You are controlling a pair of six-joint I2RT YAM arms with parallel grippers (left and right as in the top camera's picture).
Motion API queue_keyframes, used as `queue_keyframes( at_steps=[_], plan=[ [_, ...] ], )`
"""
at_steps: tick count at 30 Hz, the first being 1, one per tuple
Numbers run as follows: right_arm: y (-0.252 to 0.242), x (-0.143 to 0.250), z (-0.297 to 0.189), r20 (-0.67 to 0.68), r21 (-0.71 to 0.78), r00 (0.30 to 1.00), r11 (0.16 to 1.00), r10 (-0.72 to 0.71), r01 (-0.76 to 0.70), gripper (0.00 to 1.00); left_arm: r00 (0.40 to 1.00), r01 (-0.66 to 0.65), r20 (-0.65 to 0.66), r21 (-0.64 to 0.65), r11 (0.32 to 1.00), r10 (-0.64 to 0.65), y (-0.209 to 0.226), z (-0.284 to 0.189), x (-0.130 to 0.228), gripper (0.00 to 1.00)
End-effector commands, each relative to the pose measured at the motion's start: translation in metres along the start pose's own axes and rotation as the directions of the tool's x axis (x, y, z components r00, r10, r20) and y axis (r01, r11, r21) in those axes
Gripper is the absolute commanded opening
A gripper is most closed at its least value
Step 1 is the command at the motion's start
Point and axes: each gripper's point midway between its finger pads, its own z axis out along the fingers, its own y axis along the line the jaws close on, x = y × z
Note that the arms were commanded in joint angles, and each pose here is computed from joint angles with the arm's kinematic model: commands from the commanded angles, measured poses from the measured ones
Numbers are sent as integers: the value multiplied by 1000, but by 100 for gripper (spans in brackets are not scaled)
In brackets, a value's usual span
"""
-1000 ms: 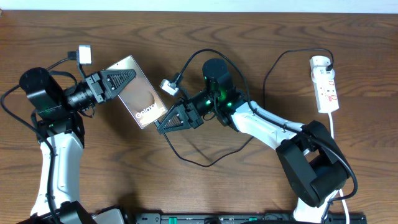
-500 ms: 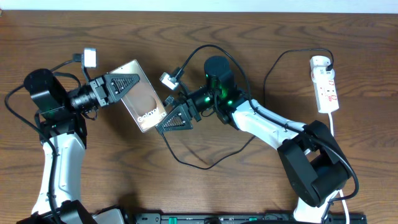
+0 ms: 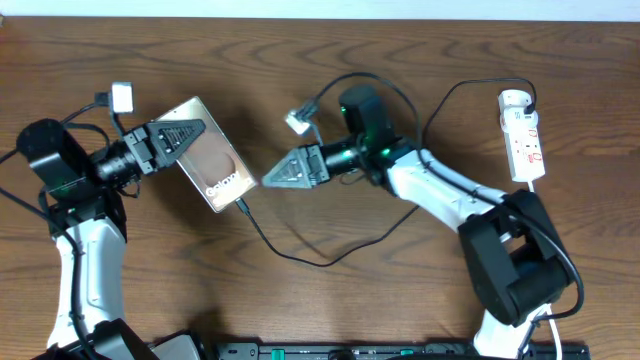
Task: Plug charger to phone and switch on socket
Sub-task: 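Release the connector and lower the phone to the table with the left gripper, then set the phone flat on the table and open the left gripper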
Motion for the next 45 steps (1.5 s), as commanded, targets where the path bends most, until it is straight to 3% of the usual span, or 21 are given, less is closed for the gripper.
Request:
queue_keyframes(
  at_steps=[1, 6, 12, 15, 23, 28, 33, 39, 45],
  plan=[
    [-46, -18, -31, 106, 230, 993, 973, -57, 31, 99, 1000, 11, 4, 6, 1000, -11, -2, -8, -3, 7],
    [-99, -6, -83, 167, 463, 984, 875, 68, -139, 99, 1000, 12, 28, -9, 1000, -11, 0, -16, -7, 7],
    [-142, 25, -154, 247, 786, 951, 535, 188, -310, 99, 999, -22, 27, -12, 1000, 22, 7, -16, 1, 7],
    [-138, 30, -170, 276, 826, 941, 453, 195, -336, 99, 999, 0, 33, -23, 1000, 0, 21, -16, 14, 7],
    [-114, 23, -179, 300, 827, 943, 455, 143, -331, 99, 983, 158, 111, -138, 978, -143, 77, -18, 58, 7],
    [-106, 23, -181, 303, 826, 944, 459, 131, -329, 99, 941, 321, 202, -280, 905, -272, 116, -26, 75, 7],
    [-97, 22, -184, 308, 825, 945, 462, 114, -325, 99, 890, 453, 284, -481, 750, -355, 159, -44, 102, 7],
    [-93, 22, -185, 309, 824, 945, 465, 109, -323, 99, 853, 516, 331, -656, 551, -404, 188, -69, 138, 7],
    [-92, 23, -184, 306, 825, 945, 464, 113, -322, 99, 834, 529, 347, -720, 448, -428, 197, -83, 156, 7]
  ],
)
